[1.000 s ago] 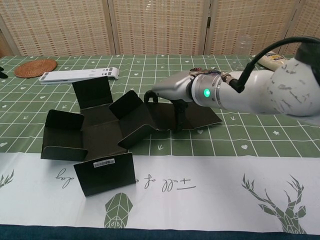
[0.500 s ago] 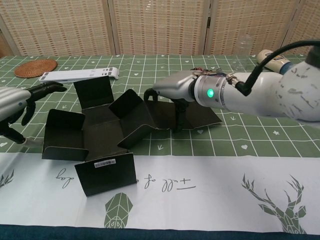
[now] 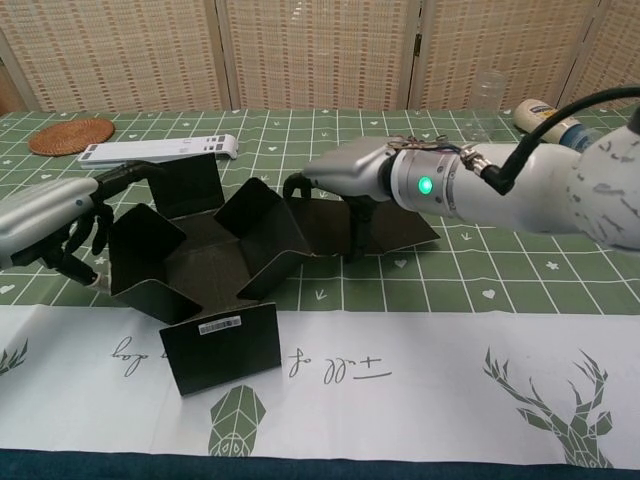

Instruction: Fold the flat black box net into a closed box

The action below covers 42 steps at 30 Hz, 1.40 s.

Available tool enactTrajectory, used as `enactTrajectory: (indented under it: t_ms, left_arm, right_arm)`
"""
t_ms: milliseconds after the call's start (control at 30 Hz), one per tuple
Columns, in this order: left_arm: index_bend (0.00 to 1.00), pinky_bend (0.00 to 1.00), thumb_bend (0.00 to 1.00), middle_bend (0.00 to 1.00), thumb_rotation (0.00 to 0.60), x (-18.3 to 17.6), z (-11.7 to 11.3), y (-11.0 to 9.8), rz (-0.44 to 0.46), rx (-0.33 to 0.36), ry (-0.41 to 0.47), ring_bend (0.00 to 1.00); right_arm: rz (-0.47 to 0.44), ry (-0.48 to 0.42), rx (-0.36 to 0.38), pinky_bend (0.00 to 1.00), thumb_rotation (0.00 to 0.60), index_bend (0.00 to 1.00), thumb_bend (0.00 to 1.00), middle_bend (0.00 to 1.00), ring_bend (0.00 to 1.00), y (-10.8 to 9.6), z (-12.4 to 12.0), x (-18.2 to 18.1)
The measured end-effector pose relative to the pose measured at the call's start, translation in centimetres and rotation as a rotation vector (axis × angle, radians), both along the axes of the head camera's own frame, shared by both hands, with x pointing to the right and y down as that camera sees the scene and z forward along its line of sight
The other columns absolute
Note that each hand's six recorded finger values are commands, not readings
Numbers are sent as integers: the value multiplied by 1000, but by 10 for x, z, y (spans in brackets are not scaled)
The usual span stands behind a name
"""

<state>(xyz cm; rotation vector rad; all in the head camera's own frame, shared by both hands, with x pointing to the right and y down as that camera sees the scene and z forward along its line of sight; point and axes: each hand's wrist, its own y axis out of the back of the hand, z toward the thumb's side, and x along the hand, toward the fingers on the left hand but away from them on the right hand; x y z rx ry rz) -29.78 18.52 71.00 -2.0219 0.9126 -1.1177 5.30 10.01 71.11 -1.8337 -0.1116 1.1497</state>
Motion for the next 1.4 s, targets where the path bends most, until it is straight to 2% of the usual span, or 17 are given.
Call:
enactTrajectory:
  t_ms: [233, 433, 633, 900, 1200, 1400]
  left_arm:
    - [25, 746, 77, 6, 600, 17, -6, 4, -160, -152, 267, 626]
    - [36, 770, 78, 6, 600, 24, -3, 11, -250, -287, 413, 628]
    - [37, 771, 78, 6, 600, 26, 8, 15, -287, -378, 470, 631]
    - [33, 773, 77, 6, 600, 30, 16, 16, -303, -455, 523, 631]
    - [11, 773, 78, 6, 600, 31, 25, 18, -326, -527, 550, 630]
    - [12, 773, 77, 6, 600, 36, 26, 20, -358, -590, 614, 630]
  right_arm:
    - [-106, 0, 8, 1000, 600, 299, 341, 403, 814, -6, -9, -14]
    - [-228, -3, 66, 1000, 600, 321, 353, 415, 820, -10, -20, -29]
    - [-318, -1, 107, 1000, 600, 331, 354, 424, 824, -9, -25, -36]
    - [-412, -4, 137, 1000, 600, 341, 355, 436, 826, -5, -30, -44]
    - [-466, -6, 165, 1000, 600, 346, 355, 442, 826, -6, -36, -47]
    - [-500, -11, 187, 1000, 600, 347, 357, 447, 826, -3, -39, -49]
